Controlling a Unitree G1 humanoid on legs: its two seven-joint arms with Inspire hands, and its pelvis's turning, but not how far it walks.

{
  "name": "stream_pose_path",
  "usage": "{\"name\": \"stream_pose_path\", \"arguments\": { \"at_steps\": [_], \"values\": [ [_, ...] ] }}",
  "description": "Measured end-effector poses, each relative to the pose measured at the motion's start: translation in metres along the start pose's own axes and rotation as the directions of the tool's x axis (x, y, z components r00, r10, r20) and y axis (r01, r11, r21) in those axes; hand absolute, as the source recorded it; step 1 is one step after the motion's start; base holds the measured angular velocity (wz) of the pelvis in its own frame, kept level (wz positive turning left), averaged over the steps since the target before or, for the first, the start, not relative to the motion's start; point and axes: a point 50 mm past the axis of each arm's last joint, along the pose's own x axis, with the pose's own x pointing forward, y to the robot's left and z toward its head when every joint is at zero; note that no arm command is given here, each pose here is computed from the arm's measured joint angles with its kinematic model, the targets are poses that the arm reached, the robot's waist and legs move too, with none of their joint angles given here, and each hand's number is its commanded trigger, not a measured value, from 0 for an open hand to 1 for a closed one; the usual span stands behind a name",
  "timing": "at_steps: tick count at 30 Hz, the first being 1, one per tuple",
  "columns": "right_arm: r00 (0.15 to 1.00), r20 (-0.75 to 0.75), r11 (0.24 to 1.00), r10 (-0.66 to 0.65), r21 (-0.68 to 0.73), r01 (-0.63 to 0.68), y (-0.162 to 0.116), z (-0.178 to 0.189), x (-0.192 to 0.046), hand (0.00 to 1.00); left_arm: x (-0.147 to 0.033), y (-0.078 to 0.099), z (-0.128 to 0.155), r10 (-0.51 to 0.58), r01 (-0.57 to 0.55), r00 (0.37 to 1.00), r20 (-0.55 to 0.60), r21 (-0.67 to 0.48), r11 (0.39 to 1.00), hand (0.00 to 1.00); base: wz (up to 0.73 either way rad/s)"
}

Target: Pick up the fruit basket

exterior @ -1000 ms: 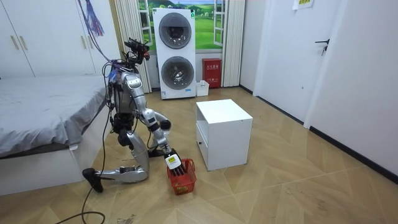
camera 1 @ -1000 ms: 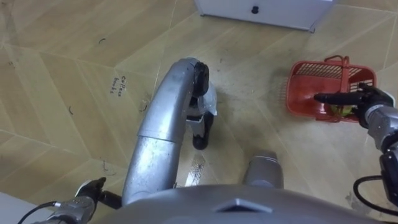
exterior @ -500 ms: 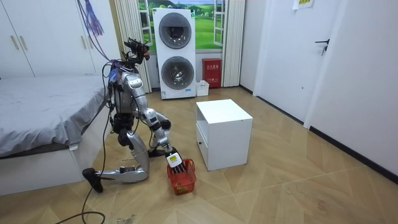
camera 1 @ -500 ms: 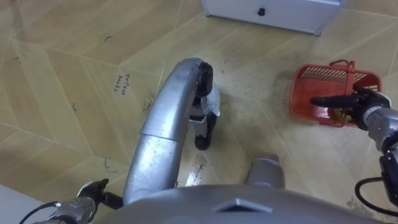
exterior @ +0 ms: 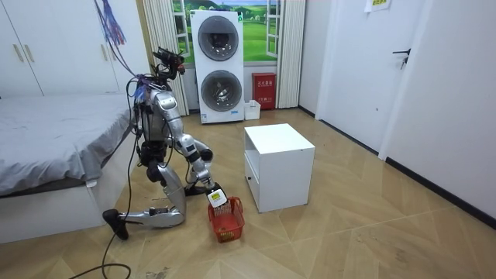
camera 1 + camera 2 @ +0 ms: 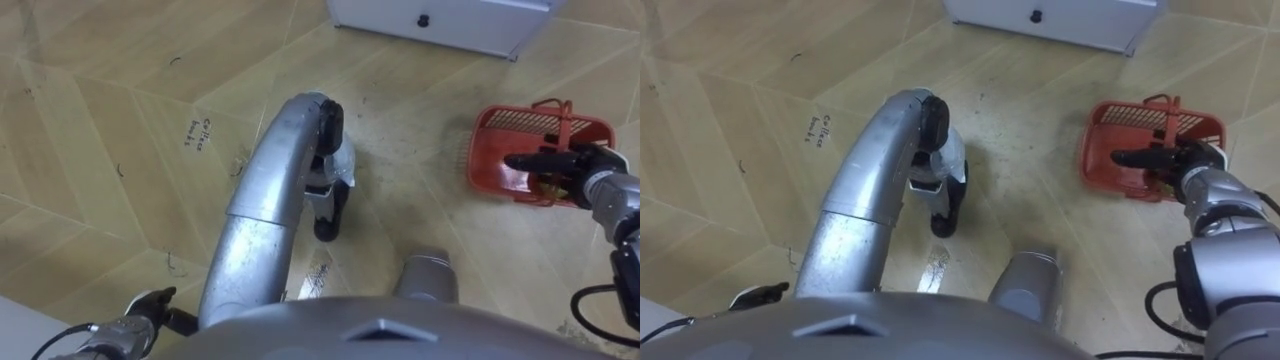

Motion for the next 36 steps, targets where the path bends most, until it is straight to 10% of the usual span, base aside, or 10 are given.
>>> {"name": "stream_pose_path", "arguments": {
  "at_steps": [36],
  "values": [
    [0.995, -0.076, 0.995, 0.066, 0.084, -0.06, 0.023, -0.027, 0.0, 1.0, 0.003, -0.001, 0.025, -0.002, 0.003, 1.0, 0.017, -0.036, 0.999, 0.0, 0.0]
  ]
}}
